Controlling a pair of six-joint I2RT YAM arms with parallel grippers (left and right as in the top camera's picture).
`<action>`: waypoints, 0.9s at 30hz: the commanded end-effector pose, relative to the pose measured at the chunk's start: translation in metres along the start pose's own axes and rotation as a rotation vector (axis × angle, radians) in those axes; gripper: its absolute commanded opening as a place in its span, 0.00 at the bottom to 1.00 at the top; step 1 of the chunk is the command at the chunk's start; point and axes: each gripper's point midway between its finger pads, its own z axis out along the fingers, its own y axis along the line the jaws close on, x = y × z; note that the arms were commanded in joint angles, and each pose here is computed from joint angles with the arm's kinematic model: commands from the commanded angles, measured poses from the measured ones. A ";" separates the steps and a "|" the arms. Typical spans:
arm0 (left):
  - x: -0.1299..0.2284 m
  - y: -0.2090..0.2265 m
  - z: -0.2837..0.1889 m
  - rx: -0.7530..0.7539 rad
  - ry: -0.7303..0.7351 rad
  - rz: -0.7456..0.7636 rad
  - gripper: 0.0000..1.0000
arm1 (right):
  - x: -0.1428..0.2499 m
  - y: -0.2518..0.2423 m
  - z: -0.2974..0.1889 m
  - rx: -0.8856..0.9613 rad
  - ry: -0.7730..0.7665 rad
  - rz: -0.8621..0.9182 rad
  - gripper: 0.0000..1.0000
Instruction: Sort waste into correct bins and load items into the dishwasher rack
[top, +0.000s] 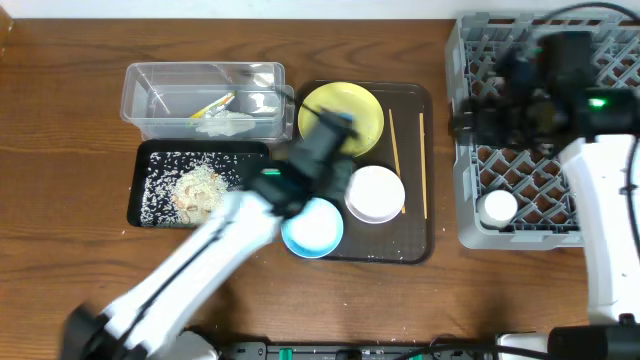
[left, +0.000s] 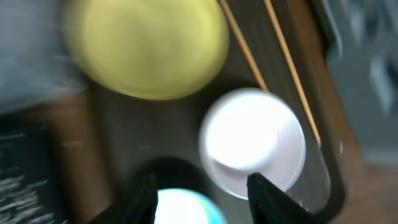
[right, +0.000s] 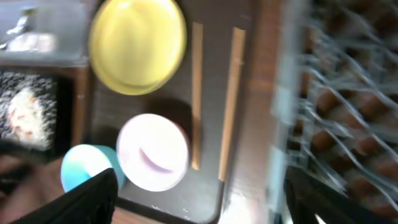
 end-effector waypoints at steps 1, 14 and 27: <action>-0.021 0.027 -0.041 -0.024 -0.094 -0.109 0.50 | 0.002 0.028 0.024 -0.007 0.040 -0.073 0.81; -0.013 0.088 -0.059 -0.140 -0.077 -0.237 0.55 | 0.079 0.024 0.163 0.202 0.456 -0.137 0.52; -0.016 0.118 -0.064 -0.195 -0.095 -0.303 0.54 | 0.097 0.009 0.190 0.241 0.546 -0.129 0.01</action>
